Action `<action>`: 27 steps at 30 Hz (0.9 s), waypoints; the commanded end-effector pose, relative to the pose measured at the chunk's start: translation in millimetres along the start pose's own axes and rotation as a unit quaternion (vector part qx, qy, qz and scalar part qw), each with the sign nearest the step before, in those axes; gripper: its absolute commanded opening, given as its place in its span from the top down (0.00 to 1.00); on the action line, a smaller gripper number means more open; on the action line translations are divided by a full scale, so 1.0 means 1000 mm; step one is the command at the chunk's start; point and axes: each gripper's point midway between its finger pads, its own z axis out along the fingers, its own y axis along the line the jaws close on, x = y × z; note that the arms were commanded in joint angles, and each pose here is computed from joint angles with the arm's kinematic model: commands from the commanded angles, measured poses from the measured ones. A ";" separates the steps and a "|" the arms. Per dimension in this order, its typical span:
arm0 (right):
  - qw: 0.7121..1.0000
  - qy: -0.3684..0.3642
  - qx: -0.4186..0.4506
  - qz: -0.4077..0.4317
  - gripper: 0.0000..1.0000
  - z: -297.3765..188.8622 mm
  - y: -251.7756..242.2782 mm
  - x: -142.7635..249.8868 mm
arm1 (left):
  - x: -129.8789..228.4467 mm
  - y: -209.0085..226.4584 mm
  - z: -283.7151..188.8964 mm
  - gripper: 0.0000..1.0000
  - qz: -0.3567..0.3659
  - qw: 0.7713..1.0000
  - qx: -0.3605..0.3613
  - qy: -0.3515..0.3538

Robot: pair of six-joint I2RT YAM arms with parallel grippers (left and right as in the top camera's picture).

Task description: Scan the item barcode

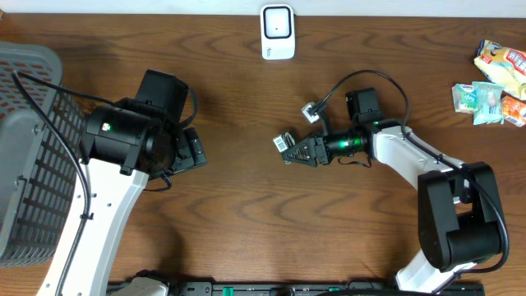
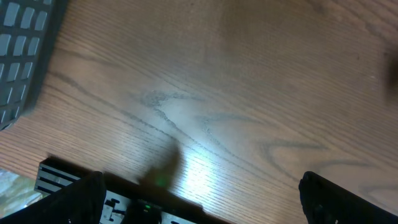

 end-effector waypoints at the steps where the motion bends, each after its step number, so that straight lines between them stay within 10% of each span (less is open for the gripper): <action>1: 0.997 0.016 0.077 0.022 0.54 0.004 -0.020 0.005 | -0.001 0.002 -0.002 0.02 -0.007 1.000 0.000 -0.003; 27: 0.908 0.046 0.416 -0.017 0.52 -0.007 -0.086 0.002 | -0.001 0.002 -0.002 0.03 -0.007 1.000 0.000 -0.004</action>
